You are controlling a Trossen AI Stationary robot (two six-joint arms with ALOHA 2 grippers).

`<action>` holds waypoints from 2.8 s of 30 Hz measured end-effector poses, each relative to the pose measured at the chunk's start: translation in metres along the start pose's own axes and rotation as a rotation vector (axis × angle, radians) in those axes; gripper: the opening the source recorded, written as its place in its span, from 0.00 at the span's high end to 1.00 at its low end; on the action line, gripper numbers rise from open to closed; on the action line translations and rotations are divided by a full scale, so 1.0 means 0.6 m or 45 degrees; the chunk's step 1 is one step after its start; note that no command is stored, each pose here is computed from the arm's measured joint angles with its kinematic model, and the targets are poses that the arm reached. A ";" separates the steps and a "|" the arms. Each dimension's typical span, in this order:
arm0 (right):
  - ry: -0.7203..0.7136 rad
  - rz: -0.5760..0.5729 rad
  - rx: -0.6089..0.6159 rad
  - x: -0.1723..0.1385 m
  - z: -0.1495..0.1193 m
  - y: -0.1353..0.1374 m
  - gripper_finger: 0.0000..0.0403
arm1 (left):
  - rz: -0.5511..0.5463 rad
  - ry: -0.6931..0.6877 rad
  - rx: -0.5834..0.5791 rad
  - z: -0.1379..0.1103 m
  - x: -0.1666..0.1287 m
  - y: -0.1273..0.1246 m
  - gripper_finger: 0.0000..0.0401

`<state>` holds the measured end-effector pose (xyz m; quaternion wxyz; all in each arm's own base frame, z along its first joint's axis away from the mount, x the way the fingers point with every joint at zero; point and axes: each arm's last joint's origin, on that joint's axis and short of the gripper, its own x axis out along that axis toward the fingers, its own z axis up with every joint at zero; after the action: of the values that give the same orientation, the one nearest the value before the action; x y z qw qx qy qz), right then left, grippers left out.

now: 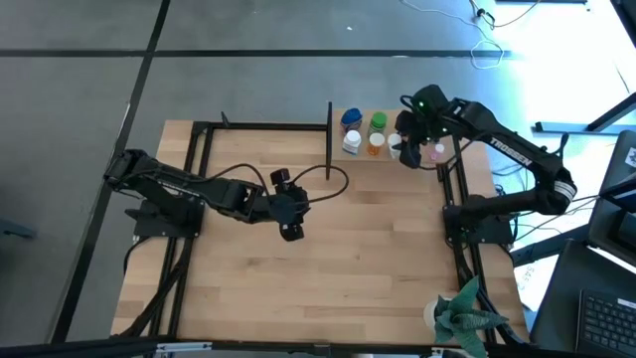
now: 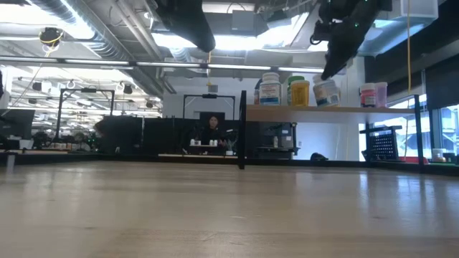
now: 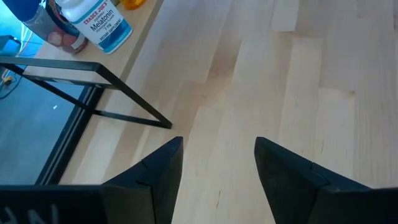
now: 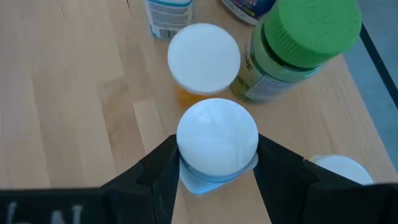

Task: Pick and place medicine bottles onto shelf by color
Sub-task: Put the white medicine bottle on the shelf, then return to Home Position

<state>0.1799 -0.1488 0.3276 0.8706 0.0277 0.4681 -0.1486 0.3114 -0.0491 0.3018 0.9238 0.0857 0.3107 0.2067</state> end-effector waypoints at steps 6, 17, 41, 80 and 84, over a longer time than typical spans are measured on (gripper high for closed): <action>0.000 -0.012 0.012 0.003 0.000 -0.008 0.54 | -0.001 0.001 0.001 0.000 0.000 0.000 0.52; 0.005 -0.039 0.019 0.002 0.000 -0.009 0.49 | -0.001 0.001 0.000 0.000 0.000 0.000 0.52; 0.007 -0.051 0.029 0.004 0.000 -0.009 0.43 | -0.001 0.001 -0.003 0.000 0.000 0.000 0.52; -0.414 0.199 -0.013 -0.255 -0.036 0.135 0.98 | -0.057 -0.072 0.008 0.001 -0.106 0.032 0.84; -0.540 0.295 -0.039 -0.275 -0.066 0.152 0.98 | -0.076 -0.067 0.001 -0.010 -0.143 0.038 0.98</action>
<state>0.0884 -0.0159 0.4330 0.9610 0.0361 0.2706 -0.0430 0.2382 -0.0661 0.3498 0.9373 0.0820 0.2888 0.1767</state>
